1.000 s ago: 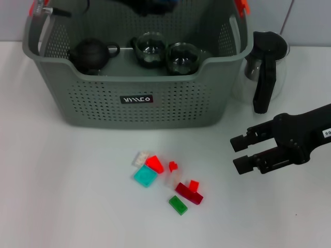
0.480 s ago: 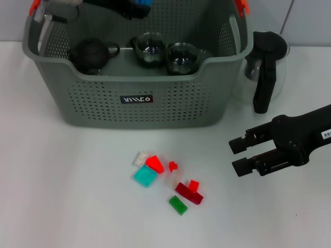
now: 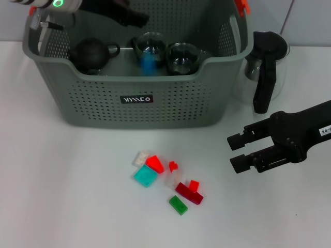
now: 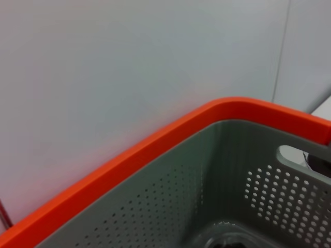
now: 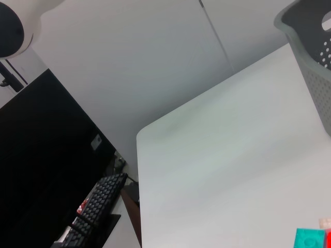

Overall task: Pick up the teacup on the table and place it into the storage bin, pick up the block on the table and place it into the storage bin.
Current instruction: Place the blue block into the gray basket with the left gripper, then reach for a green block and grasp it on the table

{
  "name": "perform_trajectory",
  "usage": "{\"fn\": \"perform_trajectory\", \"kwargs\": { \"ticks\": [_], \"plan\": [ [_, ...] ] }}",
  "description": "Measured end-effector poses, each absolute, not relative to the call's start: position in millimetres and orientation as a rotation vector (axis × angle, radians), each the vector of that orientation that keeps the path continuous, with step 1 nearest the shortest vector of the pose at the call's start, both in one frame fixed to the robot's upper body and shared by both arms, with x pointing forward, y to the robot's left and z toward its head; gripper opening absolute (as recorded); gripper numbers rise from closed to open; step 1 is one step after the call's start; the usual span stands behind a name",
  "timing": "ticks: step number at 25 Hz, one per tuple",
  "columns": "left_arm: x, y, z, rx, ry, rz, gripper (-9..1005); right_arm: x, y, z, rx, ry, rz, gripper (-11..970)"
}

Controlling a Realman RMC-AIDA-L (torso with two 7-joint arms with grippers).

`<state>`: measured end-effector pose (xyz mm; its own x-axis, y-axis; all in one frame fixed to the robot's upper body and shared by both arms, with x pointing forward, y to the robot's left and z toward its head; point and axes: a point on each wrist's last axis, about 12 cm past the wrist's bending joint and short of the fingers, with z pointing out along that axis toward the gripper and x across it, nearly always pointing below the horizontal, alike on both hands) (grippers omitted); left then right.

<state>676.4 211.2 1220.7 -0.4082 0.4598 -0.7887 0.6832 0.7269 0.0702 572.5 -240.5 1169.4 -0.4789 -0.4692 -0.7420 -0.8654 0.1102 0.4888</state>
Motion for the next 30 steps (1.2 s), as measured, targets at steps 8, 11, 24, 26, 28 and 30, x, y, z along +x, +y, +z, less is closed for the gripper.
{"fn": "perform_trajectory", "kwargs": {
  "ticks": [8,11,24,26,28,30],
  "plan": [
    [663,219,1231,0.839,2.037,-0.325,765,573,-242,1171,-1.3,1.989,1.322,703],
    [646,220,1240,0.854,1.99,-0.351,862,573,-245,1172,-1.303,1.978,1.322,703],
    [539,255,1235,0.945,1.639,-0.867,951,567,-263,1171,-1.315,1.975,1.311,703],
    [526,260,1222,1.0,1.622,-0.922,951,566,-264,1170,-1.316,1.982,1.311,703],
    [516,265,1210,1.048,1.602,-0.978,950,566,-264,1170,-1.314,1.993,1.314,703],
    [507,269,1199,1.08,1.582,-1.014,950,565,-262,1169,-1.316,2.009,1.323,703]
  ]
}}
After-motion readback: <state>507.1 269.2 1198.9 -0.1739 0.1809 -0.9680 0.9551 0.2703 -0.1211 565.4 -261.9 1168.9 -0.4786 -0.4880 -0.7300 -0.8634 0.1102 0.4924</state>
